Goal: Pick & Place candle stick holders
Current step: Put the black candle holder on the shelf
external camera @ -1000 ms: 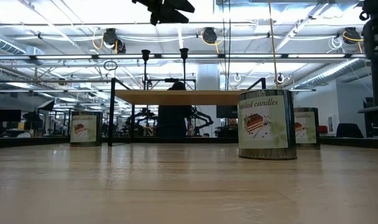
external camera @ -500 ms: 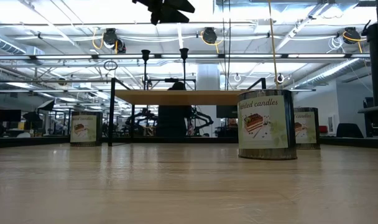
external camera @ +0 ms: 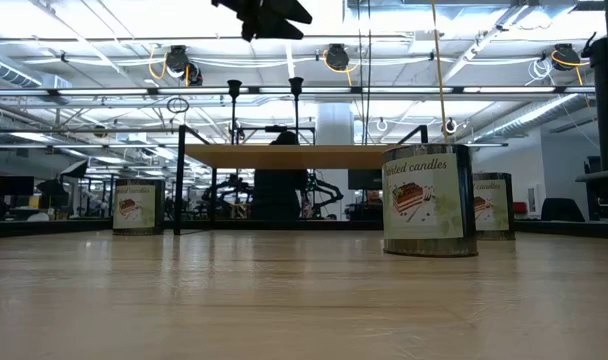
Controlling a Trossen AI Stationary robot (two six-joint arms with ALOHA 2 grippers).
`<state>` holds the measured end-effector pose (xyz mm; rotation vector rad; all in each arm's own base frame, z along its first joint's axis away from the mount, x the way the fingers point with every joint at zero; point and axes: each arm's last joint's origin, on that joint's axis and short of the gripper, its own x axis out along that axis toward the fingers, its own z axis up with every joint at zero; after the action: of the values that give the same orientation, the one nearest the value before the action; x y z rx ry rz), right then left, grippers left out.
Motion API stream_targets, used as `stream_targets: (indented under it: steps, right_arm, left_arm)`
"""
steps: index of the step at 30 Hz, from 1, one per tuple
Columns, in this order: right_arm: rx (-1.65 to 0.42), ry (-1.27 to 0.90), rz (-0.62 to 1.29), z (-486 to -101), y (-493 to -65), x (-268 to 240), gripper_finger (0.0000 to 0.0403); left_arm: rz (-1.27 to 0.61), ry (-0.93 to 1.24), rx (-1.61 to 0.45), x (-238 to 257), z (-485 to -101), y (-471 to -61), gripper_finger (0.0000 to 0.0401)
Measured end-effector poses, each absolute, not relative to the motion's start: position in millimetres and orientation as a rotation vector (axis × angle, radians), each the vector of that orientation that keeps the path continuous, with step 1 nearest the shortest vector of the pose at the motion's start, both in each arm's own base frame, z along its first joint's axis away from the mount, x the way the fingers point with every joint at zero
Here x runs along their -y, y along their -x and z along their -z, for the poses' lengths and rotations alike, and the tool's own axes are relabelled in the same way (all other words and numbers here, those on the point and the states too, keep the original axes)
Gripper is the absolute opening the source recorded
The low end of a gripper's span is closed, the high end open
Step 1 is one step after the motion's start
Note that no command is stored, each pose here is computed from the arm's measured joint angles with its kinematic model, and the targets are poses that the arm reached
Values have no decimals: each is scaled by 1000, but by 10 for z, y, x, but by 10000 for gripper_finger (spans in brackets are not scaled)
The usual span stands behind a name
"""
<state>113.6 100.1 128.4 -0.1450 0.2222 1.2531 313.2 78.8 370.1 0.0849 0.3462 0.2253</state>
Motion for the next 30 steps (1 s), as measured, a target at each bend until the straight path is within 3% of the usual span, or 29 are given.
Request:
stream_targets:
  steps: [9, 13, 18, 21, 24, 30]
  right_arm:
    - [-158, 163, -1259, -1302, -1162, -1034, 14]
    - [-78, 258, -1264, -1310, -1166, -1033, 11]
    - [192, 331, -1182, -1507, -1231, -1001, 3]
    - [319, 360, -989, -1639, -1292, -942, 3]
    - [311, 392, -716, -1701, -1404, -844, 3]
    - [366, 320, -64, -2265, -1774, -630, 2]
  left_arm:
    - [-223, -83, -374, -786, -3676, -3123, 271]
    - [-211, -145, -382, -786, -3676, -3123, 271]
    - [-208, -214, -366, -771, -3750, -3056, 271]
    - [-213, -222, -331, -747, -3854, -2960, 271]
    - [-220, -227, -287, -714, -3980, -2834, 271]
    - [-224, -239, -194, -601, -4259, -2474, 271]
